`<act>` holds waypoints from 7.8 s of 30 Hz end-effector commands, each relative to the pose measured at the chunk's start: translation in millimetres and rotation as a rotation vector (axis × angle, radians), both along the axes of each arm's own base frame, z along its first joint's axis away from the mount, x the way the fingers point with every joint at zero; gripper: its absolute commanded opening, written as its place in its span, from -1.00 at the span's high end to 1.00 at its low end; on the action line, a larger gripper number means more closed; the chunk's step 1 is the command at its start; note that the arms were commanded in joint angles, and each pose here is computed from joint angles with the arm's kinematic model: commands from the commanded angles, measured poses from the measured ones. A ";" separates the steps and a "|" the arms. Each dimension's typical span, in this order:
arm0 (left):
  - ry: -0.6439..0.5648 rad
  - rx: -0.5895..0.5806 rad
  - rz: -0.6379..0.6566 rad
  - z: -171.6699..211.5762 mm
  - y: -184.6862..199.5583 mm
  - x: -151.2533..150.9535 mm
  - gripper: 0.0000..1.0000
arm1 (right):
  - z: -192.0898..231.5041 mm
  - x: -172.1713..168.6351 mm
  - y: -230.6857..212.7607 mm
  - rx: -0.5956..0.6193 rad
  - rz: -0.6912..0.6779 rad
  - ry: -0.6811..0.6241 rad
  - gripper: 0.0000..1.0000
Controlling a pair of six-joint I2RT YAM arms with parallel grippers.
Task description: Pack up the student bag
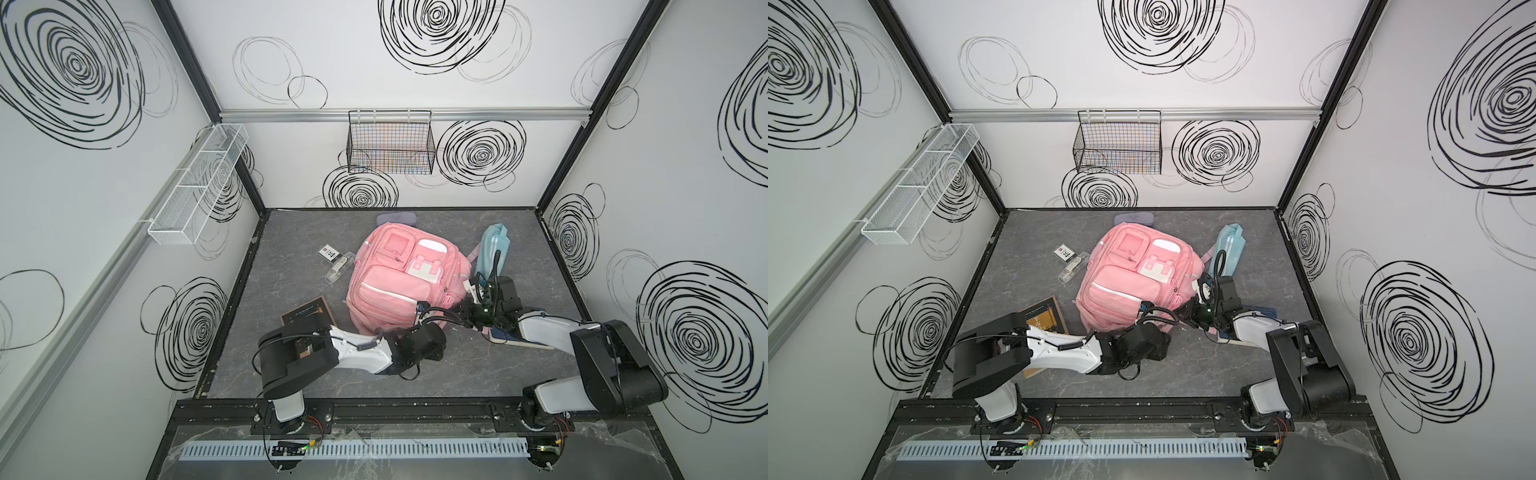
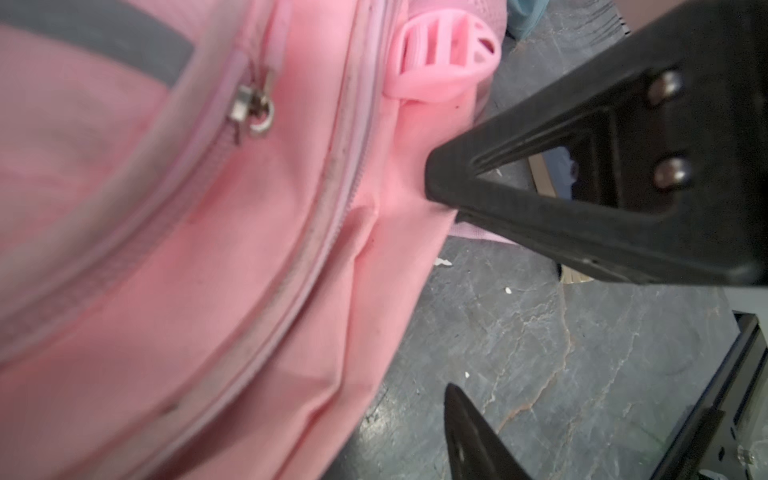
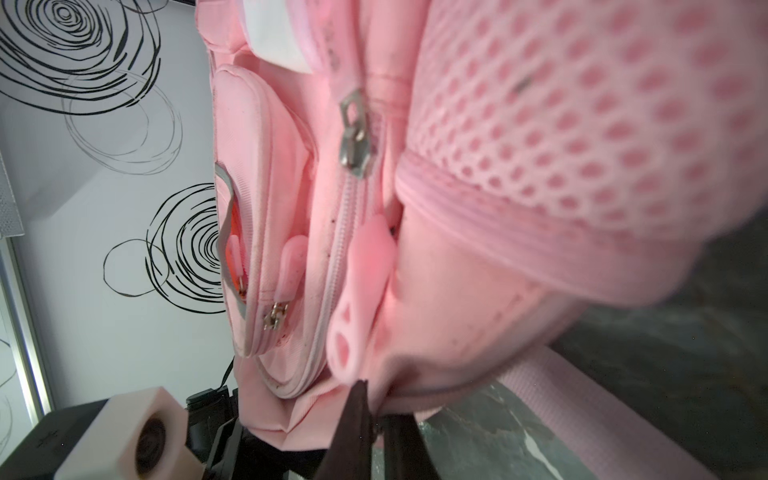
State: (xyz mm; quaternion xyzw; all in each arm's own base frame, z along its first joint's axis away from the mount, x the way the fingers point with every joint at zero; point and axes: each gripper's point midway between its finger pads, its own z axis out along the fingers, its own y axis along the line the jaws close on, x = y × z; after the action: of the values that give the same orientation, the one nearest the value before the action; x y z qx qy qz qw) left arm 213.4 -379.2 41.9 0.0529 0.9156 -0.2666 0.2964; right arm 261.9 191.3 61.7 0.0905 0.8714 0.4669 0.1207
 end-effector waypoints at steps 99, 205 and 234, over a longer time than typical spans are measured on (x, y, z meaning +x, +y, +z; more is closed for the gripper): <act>0.265 -0.198 -0.740 152.1 60.5 -54.3 1.00 | 127.2 -63.9 63.0 -0.646 0.708 -1.471 -0.43; -0.328 -0.180 -0.181 155.4 77.4 -13.6 1.00 | 188.0 -97.3 83.0 -0.069 0.390 -1.310 1.00; 0.110 -0.067 -0.228 140.7 195.1 14.9 1.00 | 150.2 -60.6 34.1 -0.577 0.319 -1.476 1.00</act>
State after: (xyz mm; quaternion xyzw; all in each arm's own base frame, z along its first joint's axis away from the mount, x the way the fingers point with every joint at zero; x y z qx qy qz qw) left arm 181.9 -272.1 221.9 0.2846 0.8140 -0.4709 0.1860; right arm 169.7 266.6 222.2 -0.4666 0.5957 0.2700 0.5954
